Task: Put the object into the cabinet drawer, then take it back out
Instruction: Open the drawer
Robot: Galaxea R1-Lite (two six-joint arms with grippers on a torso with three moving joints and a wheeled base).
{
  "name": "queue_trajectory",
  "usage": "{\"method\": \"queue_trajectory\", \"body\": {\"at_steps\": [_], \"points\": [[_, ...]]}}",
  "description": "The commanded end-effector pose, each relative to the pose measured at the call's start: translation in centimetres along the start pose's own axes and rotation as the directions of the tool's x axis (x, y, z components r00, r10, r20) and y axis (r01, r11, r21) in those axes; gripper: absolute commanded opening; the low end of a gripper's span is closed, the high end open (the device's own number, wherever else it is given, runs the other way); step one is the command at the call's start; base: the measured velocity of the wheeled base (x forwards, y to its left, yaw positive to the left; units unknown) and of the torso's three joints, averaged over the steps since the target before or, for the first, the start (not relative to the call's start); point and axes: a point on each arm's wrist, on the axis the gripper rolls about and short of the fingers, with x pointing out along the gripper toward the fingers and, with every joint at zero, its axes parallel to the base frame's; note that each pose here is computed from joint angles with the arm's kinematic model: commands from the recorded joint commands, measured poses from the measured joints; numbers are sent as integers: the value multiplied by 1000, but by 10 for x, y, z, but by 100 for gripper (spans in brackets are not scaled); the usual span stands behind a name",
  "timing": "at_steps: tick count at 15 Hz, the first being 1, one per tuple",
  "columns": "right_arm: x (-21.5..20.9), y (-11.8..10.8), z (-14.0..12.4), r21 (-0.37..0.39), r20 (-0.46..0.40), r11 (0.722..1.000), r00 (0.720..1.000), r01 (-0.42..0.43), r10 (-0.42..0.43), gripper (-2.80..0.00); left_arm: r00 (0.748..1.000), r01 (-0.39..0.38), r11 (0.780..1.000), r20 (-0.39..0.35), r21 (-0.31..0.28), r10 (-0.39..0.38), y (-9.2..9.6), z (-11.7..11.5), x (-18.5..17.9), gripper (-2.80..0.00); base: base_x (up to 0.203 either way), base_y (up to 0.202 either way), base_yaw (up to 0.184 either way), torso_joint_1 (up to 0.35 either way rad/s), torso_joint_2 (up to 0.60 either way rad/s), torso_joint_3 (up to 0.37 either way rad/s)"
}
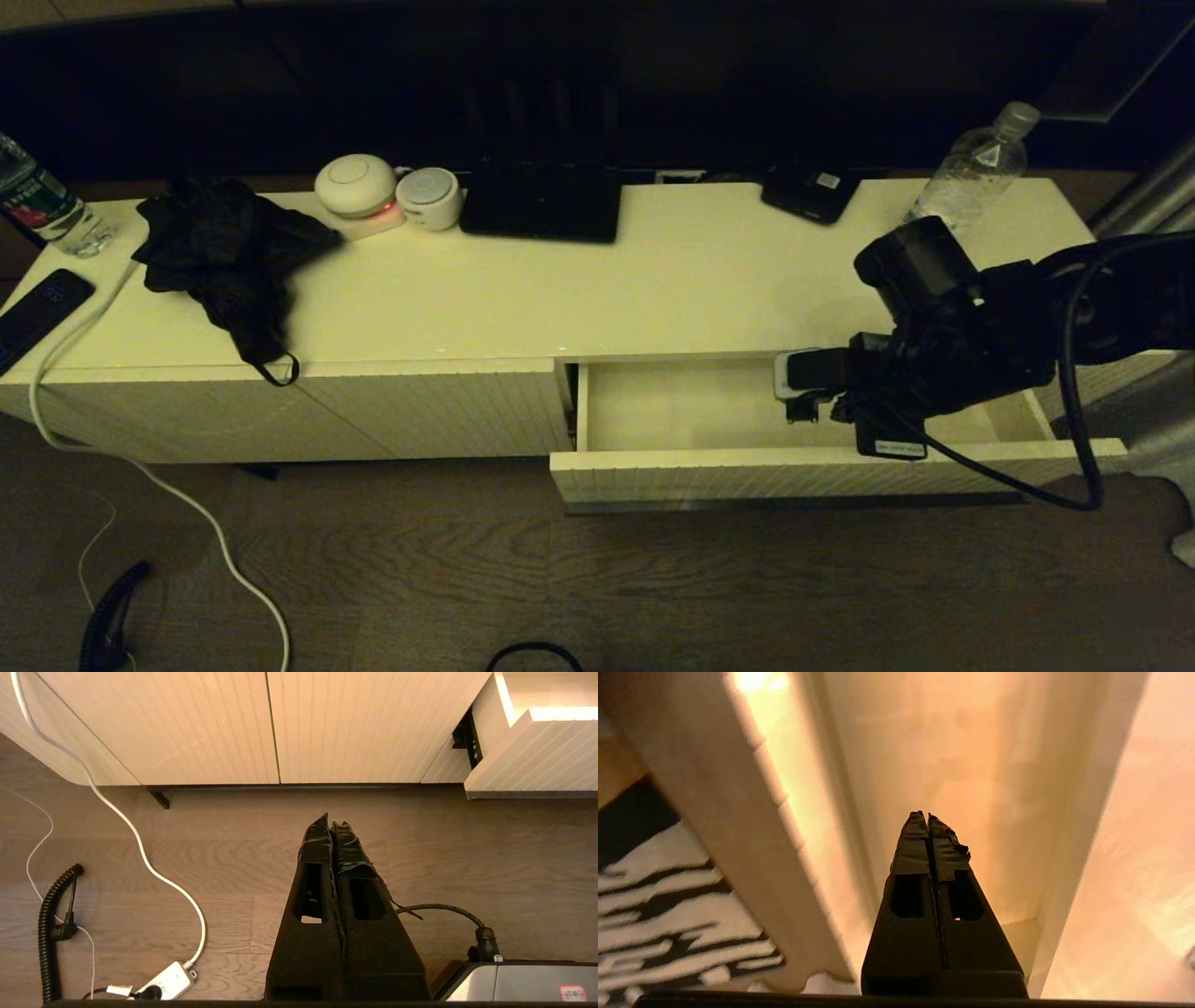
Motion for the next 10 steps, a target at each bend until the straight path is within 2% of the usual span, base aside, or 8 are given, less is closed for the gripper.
{"method": "queue_trajectory", "body": {"at_steps": [1, 6, 10], "points": [[11, -4, 2, 0, 6, 1000, 1000, 26, -26, -280, 1000, 0, 1000, 2, 0, 0, 0, 0, 0, -280, 0, 0, 0, 0, 0, 0], [26, -5, 3, -7, 23, 997, 997, 80, -80, -280, 1000, 0, 1000, 1, 0, 0, 0, 0, 0, -280, 0, 0, 0, 0, 0, 0], [31, -3, 2, -12, 13, 998, 998, 69, -69, -280, 1000, 0, 1000, 2, 0, 0, 0, 0, 0, -280, 0, 0, 0, 0, 0, 0]]}}
